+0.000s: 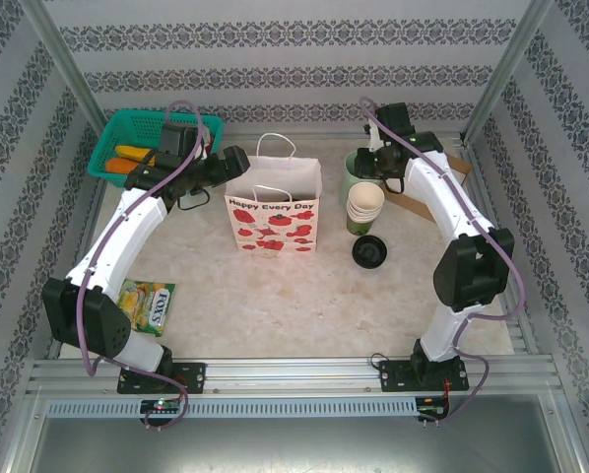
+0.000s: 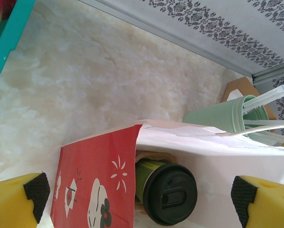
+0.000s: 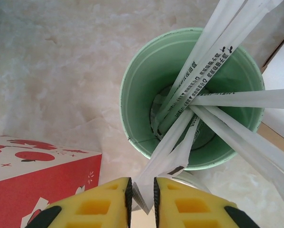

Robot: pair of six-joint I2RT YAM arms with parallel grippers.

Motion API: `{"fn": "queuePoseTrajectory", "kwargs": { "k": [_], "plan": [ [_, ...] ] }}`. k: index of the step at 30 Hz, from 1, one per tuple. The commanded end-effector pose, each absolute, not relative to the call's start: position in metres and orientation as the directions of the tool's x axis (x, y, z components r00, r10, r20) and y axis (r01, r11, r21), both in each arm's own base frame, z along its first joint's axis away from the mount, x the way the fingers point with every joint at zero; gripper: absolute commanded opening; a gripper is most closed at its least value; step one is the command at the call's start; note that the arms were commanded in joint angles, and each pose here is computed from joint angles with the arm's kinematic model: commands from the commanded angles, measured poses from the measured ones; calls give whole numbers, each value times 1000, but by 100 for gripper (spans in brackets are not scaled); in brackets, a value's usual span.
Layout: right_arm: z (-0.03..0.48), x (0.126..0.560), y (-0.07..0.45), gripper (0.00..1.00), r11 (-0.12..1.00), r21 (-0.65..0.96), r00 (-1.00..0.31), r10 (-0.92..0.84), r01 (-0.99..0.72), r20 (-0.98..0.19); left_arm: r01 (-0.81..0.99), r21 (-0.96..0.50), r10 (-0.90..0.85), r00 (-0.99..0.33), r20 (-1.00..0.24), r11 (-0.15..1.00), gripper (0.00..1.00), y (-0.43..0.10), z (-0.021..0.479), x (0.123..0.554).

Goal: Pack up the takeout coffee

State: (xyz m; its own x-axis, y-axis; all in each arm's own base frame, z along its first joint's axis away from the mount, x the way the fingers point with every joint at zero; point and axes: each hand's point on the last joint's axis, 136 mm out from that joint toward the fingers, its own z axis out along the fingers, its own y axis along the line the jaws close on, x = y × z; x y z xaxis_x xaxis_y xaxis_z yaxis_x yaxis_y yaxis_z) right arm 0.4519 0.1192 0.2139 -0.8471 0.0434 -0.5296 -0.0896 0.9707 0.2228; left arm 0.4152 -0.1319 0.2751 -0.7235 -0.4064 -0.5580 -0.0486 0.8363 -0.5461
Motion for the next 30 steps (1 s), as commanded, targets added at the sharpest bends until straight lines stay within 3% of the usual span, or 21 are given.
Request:
{"fn": "queuePoseTrajectory", "kwargs": {
  "k": [1, 9, 19, 30],
  "plan": [
    [221, 454, 123, 19, 968, 219, -839, 20, -118, -544, -60, -534, -405, -724, -559, 844, 100, -127, 276, 408],
    [240, 452, 114, 10, 976, 193, -805, 33, -102, -592, -59, -536, -403, -729, -553, 842, 100, -129, 273, 410],
    [260, 442, 109, 8, 976, 194, -780, 47, -97, -624, -45, -549, -396, -742, -541, 834, 100, -133, 271, 411],
    [320, 420, 111, 0, 957, 245, -689, 73, -155, -721, 107, -637, -320, -794, -517, 763, 100, -164, 269, 395]
  ]
}}
